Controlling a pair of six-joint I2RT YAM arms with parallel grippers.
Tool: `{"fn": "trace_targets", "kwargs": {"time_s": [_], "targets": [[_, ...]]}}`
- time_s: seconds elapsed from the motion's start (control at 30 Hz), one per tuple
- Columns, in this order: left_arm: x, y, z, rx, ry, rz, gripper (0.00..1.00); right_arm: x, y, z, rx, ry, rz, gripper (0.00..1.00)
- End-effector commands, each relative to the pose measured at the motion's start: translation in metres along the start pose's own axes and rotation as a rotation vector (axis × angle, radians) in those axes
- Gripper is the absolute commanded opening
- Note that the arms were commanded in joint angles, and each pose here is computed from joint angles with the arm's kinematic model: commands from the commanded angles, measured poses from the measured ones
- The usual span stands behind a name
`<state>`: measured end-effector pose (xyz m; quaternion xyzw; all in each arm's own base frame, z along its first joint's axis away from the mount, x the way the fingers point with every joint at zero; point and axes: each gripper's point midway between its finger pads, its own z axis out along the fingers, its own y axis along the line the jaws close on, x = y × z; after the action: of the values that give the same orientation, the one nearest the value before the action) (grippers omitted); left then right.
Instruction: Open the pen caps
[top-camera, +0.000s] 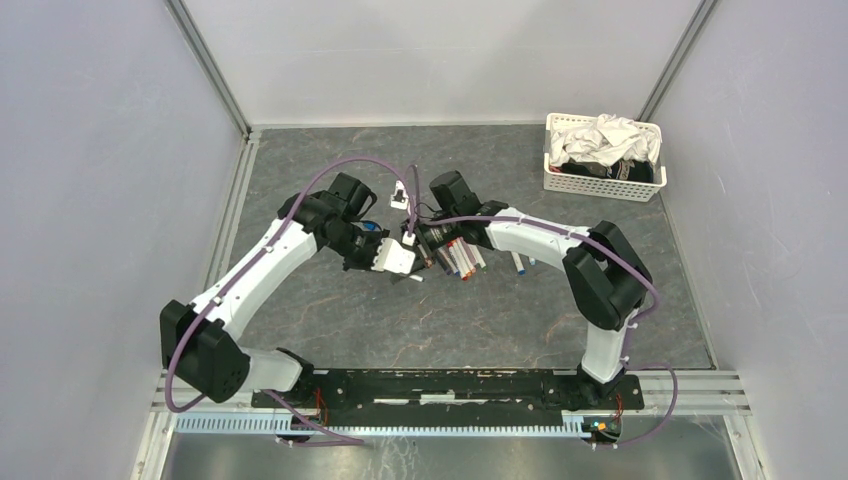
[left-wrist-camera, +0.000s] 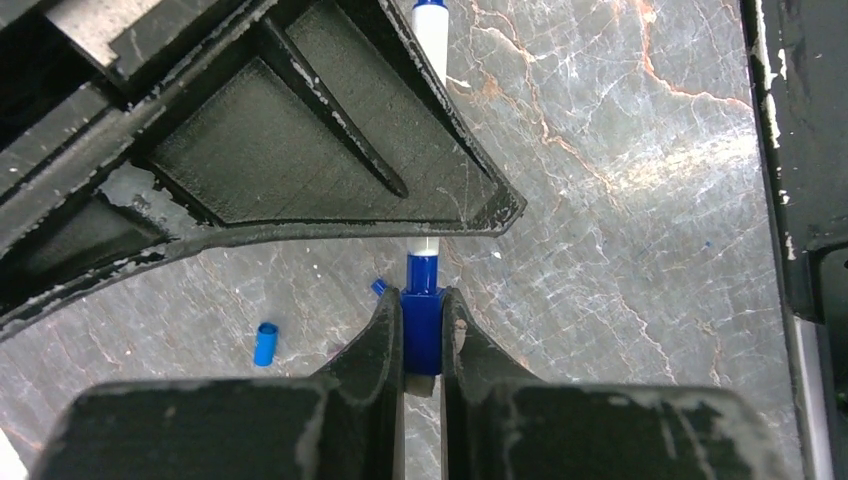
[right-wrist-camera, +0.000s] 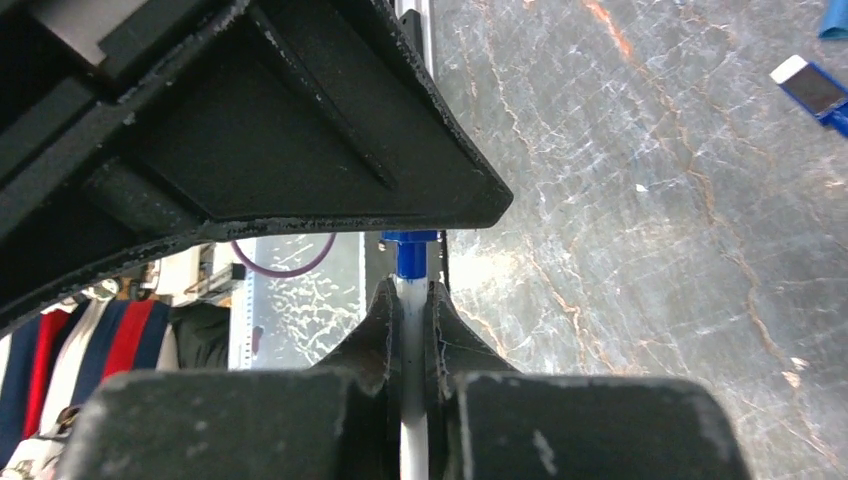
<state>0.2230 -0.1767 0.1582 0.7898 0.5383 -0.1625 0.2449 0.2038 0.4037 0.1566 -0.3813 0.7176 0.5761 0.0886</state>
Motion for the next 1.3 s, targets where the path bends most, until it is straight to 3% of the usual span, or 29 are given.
{"fn": "trace_targets", "kwargs": {"time_s": [0.0,0.17,0.33,0.47,0.67,0.83,1.03,1.27], "targets": [[0.03,0.006,-0.013,-0.011,0.132,0.045,0.02,0.014,-0.012,-0.024,0.078,-0.001,-0.007,0.0],[0.075,0.018,-0.029,-0.036,0.234,0.022,0.02,0.05,-0.028,-0.042,0.179,0.054,0.003,0.0],[0.092,0.031,-0.032,-0.072,0.255,-0.013,0.02,0.071,-0.043,-0.06,0.264,0.064,0.03,0.0],[0.086,0.034,-0.015,-0.101,0.176,-0.076,0.02,0.047,-0.064,-0.1,0.443,-0.078,0.046,0.0],[0.093,0.043,0.025,-0.111,0.097,-0.224,0.02,0.021,-0.116,-0.21,0.885,-0.37,0.155,0.0],[0.106,0.056,0.048,-0.133,0.087,-0.297,0.03,0.035,-0.144,-0.271,1.191,-0.419,0.177,0.0],[0.118,0.059,0.062,-0.119,0.103,-0.346,0.15,0.052,-0.173,-0.286,1.304,-0.388,0.224,0.0],[0.123,0.05,0.067,-0.08,0.116,-0.361,0.31,0.06,-0.2,-0.28,1.317,-0.355,0.254,0.02]]}}
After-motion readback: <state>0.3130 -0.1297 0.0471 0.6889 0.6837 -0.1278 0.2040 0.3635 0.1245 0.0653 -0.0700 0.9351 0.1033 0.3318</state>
